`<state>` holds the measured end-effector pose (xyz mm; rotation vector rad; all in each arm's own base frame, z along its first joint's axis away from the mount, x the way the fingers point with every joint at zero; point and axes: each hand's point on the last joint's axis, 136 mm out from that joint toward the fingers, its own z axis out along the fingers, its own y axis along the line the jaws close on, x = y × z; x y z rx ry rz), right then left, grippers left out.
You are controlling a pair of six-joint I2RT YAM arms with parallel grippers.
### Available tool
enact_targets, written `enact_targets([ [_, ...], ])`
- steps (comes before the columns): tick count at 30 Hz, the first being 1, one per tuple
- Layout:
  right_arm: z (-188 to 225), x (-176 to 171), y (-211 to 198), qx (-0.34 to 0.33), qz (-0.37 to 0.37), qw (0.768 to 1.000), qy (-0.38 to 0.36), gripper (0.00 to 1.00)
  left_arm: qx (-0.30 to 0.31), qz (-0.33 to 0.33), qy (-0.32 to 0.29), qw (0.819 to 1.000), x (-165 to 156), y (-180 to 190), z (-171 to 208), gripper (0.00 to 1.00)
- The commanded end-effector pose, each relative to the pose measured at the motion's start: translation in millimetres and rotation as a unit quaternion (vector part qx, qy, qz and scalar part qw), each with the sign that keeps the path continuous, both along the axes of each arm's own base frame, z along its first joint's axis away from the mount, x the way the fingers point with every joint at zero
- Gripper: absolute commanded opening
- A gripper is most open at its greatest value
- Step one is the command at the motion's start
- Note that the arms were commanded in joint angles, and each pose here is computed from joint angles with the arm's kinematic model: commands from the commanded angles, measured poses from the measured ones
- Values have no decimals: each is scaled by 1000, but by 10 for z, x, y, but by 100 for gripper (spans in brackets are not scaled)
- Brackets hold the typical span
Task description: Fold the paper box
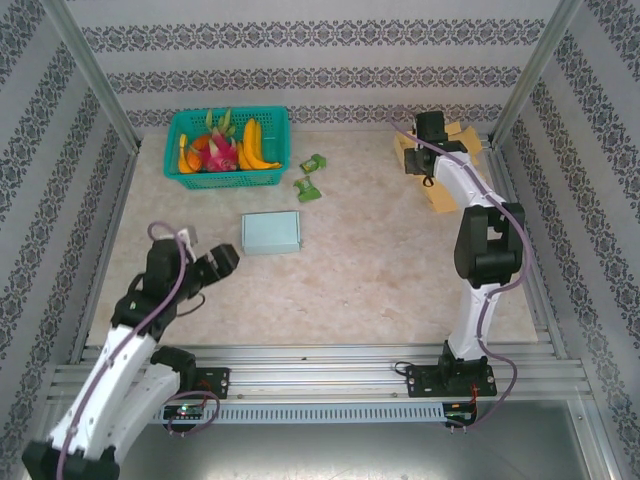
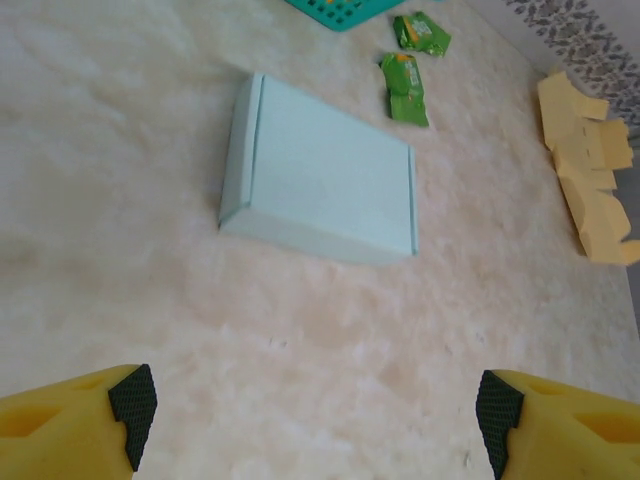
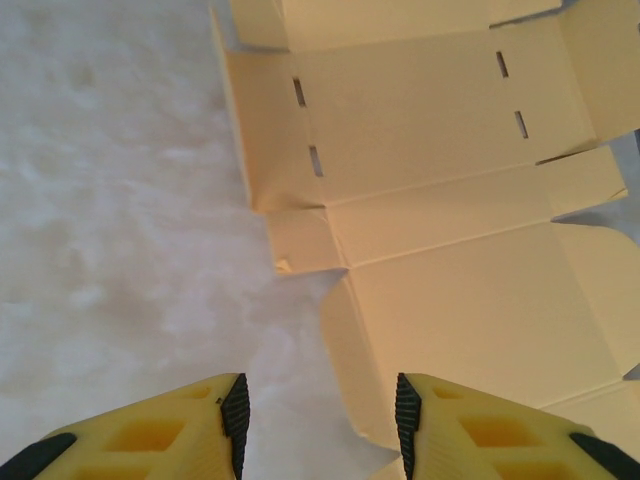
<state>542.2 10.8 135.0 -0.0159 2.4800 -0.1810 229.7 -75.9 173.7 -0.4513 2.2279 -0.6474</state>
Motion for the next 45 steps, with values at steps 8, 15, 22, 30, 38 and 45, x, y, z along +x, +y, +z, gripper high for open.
enact_targets([
  [8,-631,-55,-265,-131,80,980,123,44,-31,-31,25,999,-238,-128,-363,85],
  [15,-858,8,-517,-201,76,963,165,44,-33,-43,37,998,-236,-171,-429,86],
  [22,-884,35,-498,-202,90,961,168,13,-30,-40,36,998,-230,-159,-429,86],
  [30,-270,-202,-300,-171,74,976,108,0,-40,-31,43,998,-227,-158,-450,86],
  [38,161,-1170,172,-158,48,982,86,0,-54,-21,31,998,-213,-206,-347,83],
  [45,163,-2214,1079,-96,88,990,56,0,-36,-28,16,999,-189,-390,-323,84],
])
